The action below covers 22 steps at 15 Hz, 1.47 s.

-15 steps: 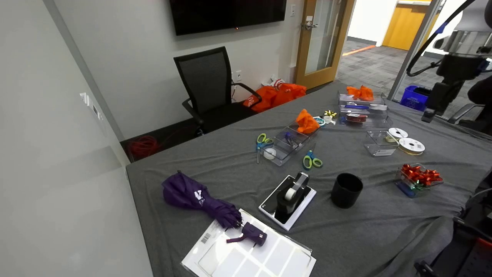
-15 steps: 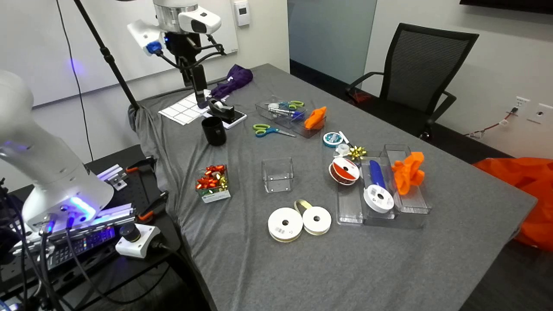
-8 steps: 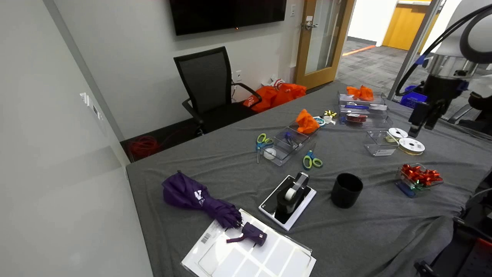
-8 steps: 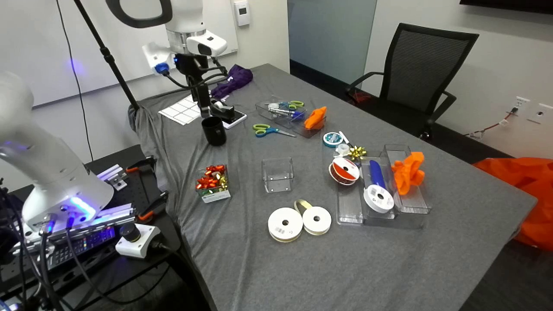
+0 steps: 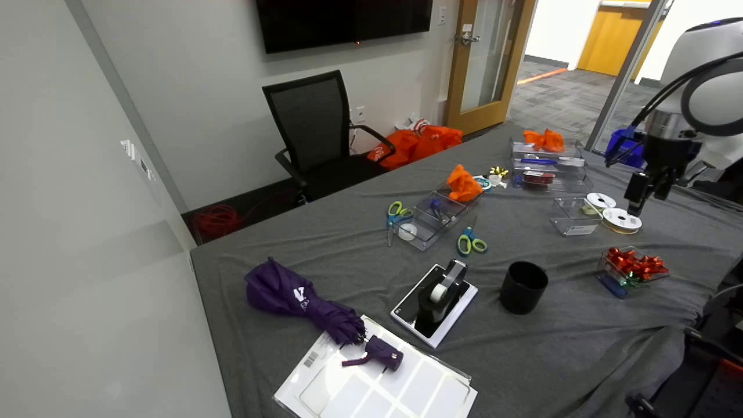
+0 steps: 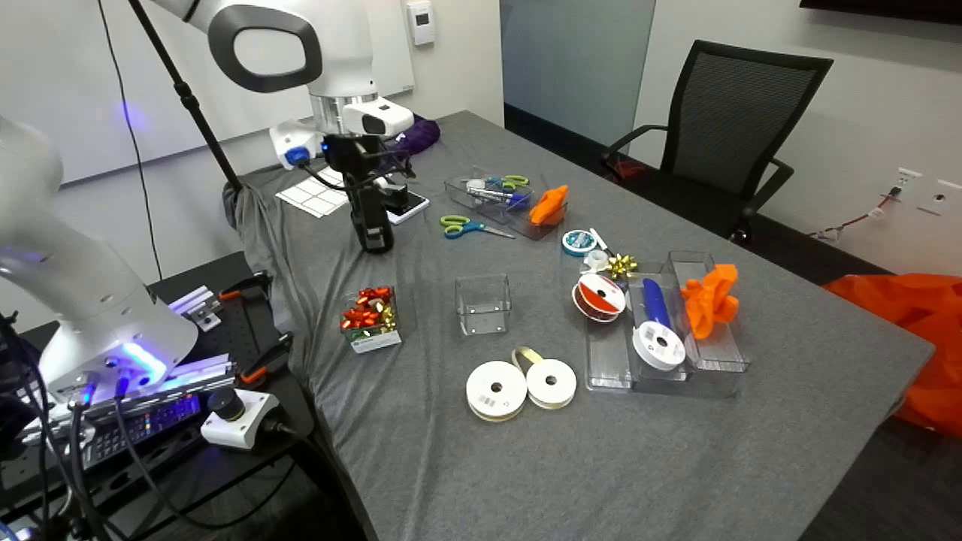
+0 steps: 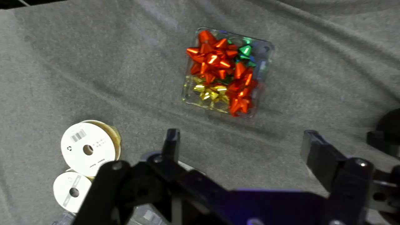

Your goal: Stack up the containers on the table

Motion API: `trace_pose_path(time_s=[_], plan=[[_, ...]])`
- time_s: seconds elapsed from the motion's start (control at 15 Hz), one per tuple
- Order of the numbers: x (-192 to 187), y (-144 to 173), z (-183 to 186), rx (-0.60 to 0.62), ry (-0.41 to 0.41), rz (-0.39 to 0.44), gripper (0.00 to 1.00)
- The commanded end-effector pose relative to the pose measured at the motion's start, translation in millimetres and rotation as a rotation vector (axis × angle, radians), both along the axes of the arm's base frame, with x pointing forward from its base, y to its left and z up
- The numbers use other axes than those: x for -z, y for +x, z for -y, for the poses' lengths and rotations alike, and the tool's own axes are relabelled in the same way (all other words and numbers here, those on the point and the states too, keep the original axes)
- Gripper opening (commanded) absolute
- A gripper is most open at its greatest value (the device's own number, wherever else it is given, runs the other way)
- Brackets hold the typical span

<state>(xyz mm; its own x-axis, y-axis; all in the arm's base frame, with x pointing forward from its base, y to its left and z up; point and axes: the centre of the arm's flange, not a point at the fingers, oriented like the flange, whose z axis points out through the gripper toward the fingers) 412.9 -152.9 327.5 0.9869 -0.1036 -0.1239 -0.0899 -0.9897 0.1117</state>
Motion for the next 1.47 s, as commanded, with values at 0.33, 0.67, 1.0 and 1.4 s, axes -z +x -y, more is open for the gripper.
trace_pose_path(time_s=[0.33,0.67,1.0,1.4], plan=[[73,-24,62,-0.041,-0.074,0.044,1.00],[108,-30,74,0.029,-0.008,0.024,1.00],[125,-32,77,0.076,0.067,0.035,1.00],[135,-33,82,0.081,0.057,0.050,1.00]])
